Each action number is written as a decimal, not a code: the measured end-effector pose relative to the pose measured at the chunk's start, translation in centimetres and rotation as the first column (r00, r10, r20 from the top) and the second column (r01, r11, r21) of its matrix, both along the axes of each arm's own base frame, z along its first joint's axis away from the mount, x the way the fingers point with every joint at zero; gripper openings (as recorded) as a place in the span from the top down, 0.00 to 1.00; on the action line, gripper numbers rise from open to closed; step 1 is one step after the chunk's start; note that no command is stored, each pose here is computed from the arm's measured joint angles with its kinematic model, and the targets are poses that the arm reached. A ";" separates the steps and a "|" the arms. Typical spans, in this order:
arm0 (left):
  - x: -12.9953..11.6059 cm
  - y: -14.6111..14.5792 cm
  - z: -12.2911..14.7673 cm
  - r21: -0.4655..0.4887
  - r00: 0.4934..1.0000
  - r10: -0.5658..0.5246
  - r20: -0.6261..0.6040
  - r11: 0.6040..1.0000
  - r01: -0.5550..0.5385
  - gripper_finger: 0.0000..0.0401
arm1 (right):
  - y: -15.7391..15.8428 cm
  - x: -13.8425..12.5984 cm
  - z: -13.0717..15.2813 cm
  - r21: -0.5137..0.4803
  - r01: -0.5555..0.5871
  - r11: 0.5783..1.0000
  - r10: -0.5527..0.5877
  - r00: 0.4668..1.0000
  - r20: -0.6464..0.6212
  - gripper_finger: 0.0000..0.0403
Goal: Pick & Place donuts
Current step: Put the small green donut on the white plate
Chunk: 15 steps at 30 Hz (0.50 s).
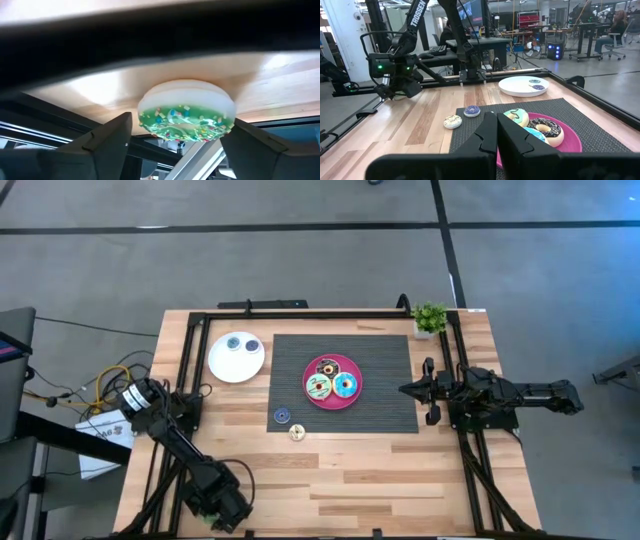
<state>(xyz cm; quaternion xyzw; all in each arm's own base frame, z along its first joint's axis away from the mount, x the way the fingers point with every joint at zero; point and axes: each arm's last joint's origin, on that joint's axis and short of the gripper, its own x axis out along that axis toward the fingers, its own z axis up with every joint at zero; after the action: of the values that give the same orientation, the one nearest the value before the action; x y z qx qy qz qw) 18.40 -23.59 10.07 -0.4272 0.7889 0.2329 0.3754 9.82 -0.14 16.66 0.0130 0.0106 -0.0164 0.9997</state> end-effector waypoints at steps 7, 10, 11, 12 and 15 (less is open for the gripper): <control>0.5 0.6 0.0 -0.022 0.999 -0.029 0.020 0.999 0.029 0.18 | 0.0 0.0 0.0 0.000 0.000 1.000 0.000 1.000 0.000 1.00; 0.8 0.8 0.0 -0.032 0.999 -0.042 0.027 0.999 0.043 0.17 | 0.0 0.0 0.0 0.000 0.000 1.000 0.000 1.000 0.000 1.00; 0.8 0.9 0.0 -0.033 0.999 -0.045 0.030 0.998 0.046 0.17 | 0.0 0.0 0.0 0.000 0.000 1.000 0.000 1.000 0.000 1.00; 0.8 0.9 0.0 -0.035 0.998 -0.051 0.035 0.998 0.052 0.17 | 0.0 0.0 0.0 0.000 0.000 1.000 0.000 1.000 0.000 1.00; 0.9 0.9 0.0 -0.040 0.997 -0.063 0.046 0.997 0.065 0.18 | 0.0 0.0 0.0 0.000 0.000 1.000 0.000 1.000 0.000 1.00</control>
<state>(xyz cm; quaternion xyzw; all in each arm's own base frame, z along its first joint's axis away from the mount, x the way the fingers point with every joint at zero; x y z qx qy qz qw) 19.29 -22.66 10.08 -0.4143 0.7983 0.1949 0.3912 9.82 -0.14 16.65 0.0130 0.0109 -0.0162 0.9997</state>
